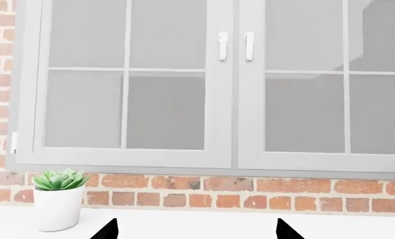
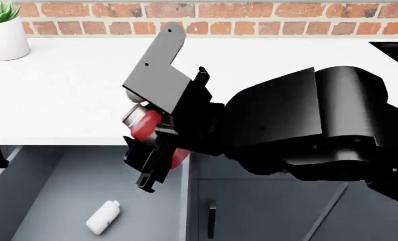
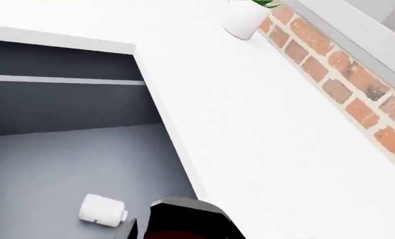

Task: Pick and place the shaker into the drawer. Then close the cabinet.

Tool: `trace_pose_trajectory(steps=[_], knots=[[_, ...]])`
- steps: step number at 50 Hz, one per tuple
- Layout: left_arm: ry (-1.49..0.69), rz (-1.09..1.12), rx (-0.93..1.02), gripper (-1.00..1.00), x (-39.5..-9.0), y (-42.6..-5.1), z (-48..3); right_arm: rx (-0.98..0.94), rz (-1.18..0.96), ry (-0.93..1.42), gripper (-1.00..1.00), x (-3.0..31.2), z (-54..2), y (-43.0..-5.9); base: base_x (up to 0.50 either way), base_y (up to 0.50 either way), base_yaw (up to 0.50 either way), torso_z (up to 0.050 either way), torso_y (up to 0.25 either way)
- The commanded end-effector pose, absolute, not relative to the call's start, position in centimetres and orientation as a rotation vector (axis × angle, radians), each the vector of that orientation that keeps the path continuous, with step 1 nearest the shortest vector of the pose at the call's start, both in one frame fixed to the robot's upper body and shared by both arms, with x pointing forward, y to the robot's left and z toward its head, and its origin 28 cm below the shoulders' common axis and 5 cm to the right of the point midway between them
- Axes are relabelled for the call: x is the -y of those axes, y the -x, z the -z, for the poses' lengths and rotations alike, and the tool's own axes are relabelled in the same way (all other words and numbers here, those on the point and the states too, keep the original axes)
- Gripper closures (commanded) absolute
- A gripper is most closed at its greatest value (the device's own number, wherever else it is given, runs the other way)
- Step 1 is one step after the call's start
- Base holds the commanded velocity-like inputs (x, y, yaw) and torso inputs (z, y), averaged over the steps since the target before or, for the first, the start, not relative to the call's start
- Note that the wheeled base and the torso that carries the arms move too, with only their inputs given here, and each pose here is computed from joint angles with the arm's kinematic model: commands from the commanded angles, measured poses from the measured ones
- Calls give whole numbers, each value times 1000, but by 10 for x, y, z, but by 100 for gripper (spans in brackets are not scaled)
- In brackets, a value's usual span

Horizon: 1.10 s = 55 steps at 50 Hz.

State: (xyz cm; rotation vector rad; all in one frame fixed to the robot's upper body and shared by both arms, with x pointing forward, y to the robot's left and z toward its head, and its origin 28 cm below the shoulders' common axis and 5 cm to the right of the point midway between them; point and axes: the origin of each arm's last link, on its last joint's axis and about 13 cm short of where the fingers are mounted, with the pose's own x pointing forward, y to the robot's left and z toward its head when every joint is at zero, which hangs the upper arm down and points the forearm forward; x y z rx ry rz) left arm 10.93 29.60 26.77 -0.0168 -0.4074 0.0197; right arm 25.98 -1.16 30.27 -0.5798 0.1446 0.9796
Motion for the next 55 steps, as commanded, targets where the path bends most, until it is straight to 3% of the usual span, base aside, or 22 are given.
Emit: trace_pose_trajectory(steps=[1,12,27,55], knots=[[33,2,442,-100,-301,-98,-268,-312,-1016,724,100,-3,-318,-313,0,0,0,0,0],[24,-26,435,-100,-307,-92,-258,-426,-1051,748,100,-23,-288,-344,0,0,0,0,0],[11,-53,405,-100,-310,-90,-247,-475,-1198,726,100,-57,-241,-328,0,0,0,0,0],[-5,-80,393,-100,-315,-88,-237,-633,-1216,673,100,-53,-167,-318,0,0,0,0,0]])
